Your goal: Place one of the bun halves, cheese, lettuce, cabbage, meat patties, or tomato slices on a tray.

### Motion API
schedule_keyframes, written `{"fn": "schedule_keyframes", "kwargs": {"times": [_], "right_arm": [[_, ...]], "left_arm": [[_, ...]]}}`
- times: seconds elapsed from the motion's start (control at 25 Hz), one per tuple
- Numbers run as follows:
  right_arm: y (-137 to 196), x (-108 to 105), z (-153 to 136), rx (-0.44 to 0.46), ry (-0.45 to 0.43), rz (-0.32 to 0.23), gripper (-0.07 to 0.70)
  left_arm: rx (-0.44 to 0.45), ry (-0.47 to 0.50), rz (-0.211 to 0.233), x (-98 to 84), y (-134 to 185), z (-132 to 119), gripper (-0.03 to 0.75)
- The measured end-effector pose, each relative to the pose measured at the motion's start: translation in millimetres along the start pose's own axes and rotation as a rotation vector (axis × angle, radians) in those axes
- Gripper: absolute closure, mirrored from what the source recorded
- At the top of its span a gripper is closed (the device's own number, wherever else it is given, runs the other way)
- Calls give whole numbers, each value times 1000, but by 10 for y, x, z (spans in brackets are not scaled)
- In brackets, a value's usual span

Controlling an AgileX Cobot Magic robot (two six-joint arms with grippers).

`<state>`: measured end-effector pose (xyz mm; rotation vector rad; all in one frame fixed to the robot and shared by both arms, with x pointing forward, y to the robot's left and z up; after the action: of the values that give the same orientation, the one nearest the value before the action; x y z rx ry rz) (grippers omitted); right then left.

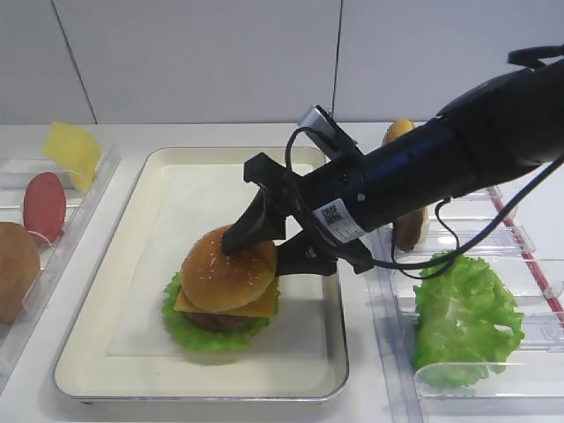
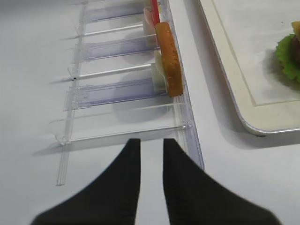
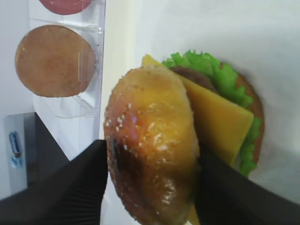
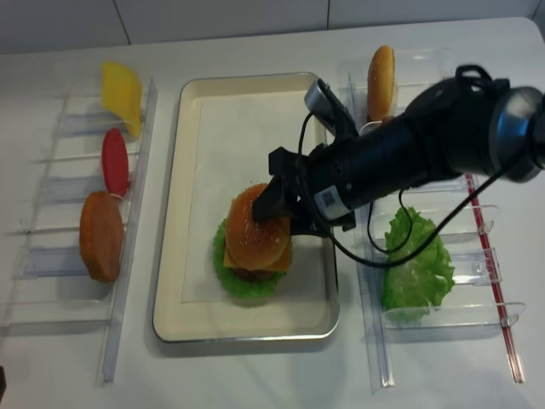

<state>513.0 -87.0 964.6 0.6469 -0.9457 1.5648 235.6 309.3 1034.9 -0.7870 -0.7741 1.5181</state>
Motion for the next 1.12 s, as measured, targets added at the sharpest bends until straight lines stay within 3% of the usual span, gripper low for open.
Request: {"fn": "schedule_keyframes", "kwargs": {"times": [0.52,1.12], "right_arm": [[-103,45,69,98,161,36,236],[-80,62,68,117,144,8,236]], "left_arm": [[0,0,0,0,0,0,607],[0,0,0,0,0,0,607]]}}
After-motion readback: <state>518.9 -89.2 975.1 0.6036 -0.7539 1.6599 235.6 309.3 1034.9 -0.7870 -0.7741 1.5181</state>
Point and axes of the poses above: a point on each arm's last joint axis where the gripper is mounted, z pointing back along that axis away from the gripper, x along the wrist's bending axis when the last joint is at zero, y = z × x, the point moved 1 cm from there along -z, pointing out along that axis toward the gripper, and after that the axes turned 8 degrees about z, right-handed, at the moved point
